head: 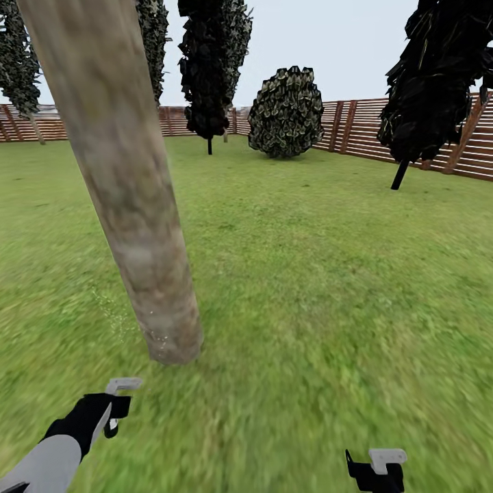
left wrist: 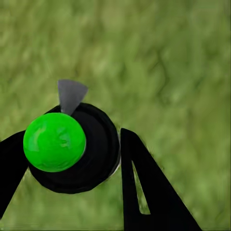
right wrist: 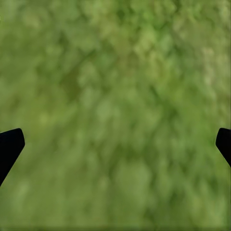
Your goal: In the garden, pick up the pesticide atomizer on the floor and spray pesticide onto both trees until each tree trunk is fully covered.
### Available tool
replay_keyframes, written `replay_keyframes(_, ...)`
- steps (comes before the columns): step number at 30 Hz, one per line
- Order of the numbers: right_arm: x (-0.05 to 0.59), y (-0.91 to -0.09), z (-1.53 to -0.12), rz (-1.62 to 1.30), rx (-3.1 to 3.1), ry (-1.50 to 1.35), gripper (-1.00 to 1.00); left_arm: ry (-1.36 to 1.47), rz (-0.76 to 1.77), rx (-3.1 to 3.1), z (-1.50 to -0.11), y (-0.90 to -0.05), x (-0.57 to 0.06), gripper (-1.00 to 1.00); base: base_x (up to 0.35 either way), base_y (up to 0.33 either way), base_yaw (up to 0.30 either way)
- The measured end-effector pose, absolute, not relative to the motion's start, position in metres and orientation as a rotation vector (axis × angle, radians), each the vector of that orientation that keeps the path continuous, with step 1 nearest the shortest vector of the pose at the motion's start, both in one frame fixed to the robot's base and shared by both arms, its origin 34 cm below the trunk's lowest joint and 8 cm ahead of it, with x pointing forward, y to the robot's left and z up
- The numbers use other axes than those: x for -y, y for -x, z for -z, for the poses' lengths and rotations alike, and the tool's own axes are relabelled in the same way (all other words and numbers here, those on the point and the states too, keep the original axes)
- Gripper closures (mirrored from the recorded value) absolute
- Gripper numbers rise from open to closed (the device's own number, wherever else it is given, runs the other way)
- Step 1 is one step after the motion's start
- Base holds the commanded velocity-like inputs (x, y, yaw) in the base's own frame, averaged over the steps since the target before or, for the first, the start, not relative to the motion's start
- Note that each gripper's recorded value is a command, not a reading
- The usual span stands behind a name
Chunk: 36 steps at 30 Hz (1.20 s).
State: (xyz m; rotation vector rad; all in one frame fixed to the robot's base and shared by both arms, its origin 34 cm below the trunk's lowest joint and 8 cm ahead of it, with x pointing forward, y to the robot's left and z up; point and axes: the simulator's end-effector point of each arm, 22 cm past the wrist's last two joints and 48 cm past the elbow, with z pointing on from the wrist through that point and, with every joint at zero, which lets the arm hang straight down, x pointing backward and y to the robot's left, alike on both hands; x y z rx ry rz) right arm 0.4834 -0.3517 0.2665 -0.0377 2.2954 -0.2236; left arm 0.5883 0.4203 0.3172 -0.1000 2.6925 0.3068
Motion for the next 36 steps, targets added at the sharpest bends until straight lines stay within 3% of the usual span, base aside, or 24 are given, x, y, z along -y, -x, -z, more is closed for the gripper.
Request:
replay_keyframes(9, 0.351, -0.484, -0.267, 0.222, -2.295, 0.037, -1.00, 0.100, -0.245, -2.620, -0.331, -0.621, -0.362, 1.00, -0.002, -0.180, 0.161)
replay_keyframes(16, 0.351, -0.483, -0.266, 0.223, -2.296, 0.037, -1.00, 0.107, -0.291, -2.596, -0.339, -0.626, -0.375, 1.00, -0.156, -0.246, 0.044)
replay_keyframes(30, 0.352, -0.483, -0.267, 0.224, -2.295, 0.036, -1.00, 0.108, -0.277, -2.502, -0.372, -0.660, -0.358, 1.00, -0.166, -0.174, 0.219)
replay_keyframes(36, 0.352, -0.483, -0.267, 0.224, -2.295, 0.035, -1.00, 0.052, -0.163, -2.475, -0.412, -0.709, -0.284, 1.00, -0.003, -0.002, 0.005)
